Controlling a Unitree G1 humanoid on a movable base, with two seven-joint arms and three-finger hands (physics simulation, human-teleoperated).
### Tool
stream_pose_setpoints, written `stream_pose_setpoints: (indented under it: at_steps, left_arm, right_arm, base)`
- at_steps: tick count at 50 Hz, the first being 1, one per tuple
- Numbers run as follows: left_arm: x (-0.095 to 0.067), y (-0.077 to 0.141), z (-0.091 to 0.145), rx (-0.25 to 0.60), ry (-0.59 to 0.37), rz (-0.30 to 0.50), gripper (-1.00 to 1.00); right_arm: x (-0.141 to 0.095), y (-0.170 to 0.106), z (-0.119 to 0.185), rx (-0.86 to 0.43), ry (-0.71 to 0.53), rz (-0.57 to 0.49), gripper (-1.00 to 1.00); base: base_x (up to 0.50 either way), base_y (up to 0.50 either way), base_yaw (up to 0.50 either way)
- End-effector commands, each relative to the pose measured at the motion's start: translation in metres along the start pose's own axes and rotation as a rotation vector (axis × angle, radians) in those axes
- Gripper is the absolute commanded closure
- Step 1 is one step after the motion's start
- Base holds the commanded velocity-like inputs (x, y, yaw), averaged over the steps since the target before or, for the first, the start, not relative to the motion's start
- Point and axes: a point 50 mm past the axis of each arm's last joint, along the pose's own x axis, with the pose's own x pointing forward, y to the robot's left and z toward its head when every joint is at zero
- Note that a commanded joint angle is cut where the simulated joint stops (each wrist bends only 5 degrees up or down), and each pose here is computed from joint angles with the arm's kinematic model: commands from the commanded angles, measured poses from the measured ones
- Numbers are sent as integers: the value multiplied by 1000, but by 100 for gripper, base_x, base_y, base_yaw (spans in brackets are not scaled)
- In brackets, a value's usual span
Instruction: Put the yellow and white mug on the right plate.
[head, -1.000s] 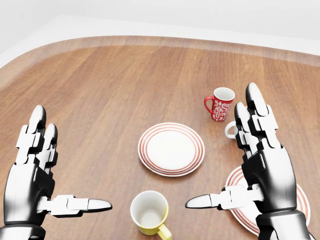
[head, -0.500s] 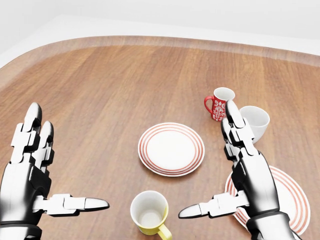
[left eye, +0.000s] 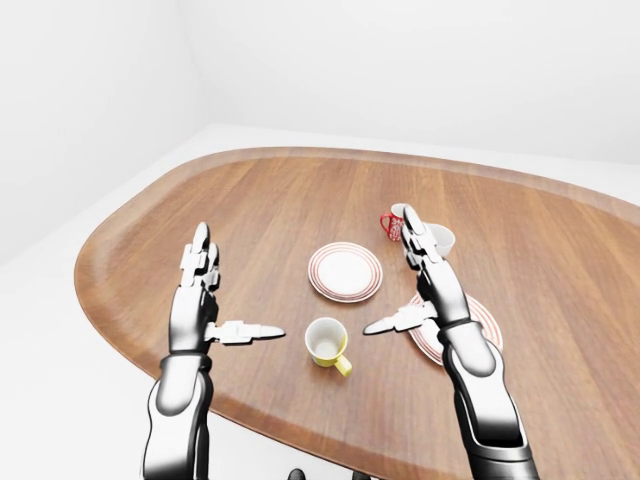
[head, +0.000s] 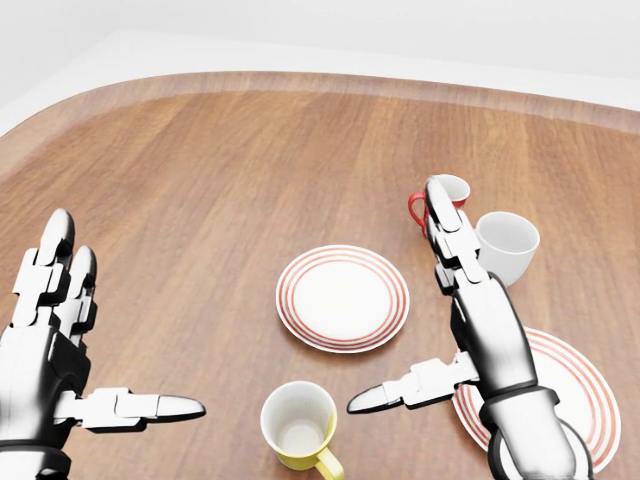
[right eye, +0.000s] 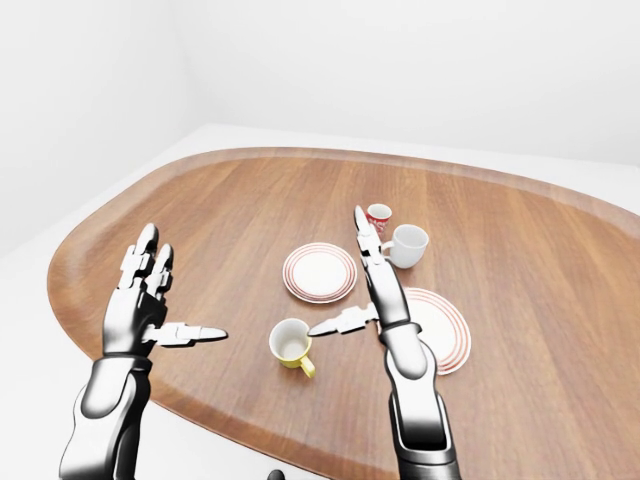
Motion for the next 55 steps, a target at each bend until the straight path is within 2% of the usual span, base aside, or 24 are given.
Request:
stream_pose_setpoints:
  at_steps: [1, 7, 17, 34, 51, 55]
  left_arm:
    - [3, 12, 0, 18, -1, 20, -100]
    - [4, 15, 5, 26, -22, 25, -100]
    - [5, 25, -4, 60, 20, 36, -100]
    - [5, 37, 8, 50, -32, 65, -100]
    - [4, 37, 11, 50, -48, 67, -100]
    - [4, 37, 12, 51, -51, 67, -100]
  right_arm:
    - [9, 6, 3, -49, -8, 29, -100]
    - [12, 10, 3, -67, -8, 48, -100]
    - [15, 15, 5, -91, -15, 68, -100]
    - [28, 25, 5, -160, -8, 96, -100]
    - [44, 34, -2, -257, 30, 144, -100]
    - [44, 37, -11, -303, 70, 131, -100]
  base:
    - [0, 0, 0]
    - [0, 0, 0]
    - [0, 0, 0]
    - [0, 0, 0]
    - [0, 0, 0]
    - [0, 0, 0]
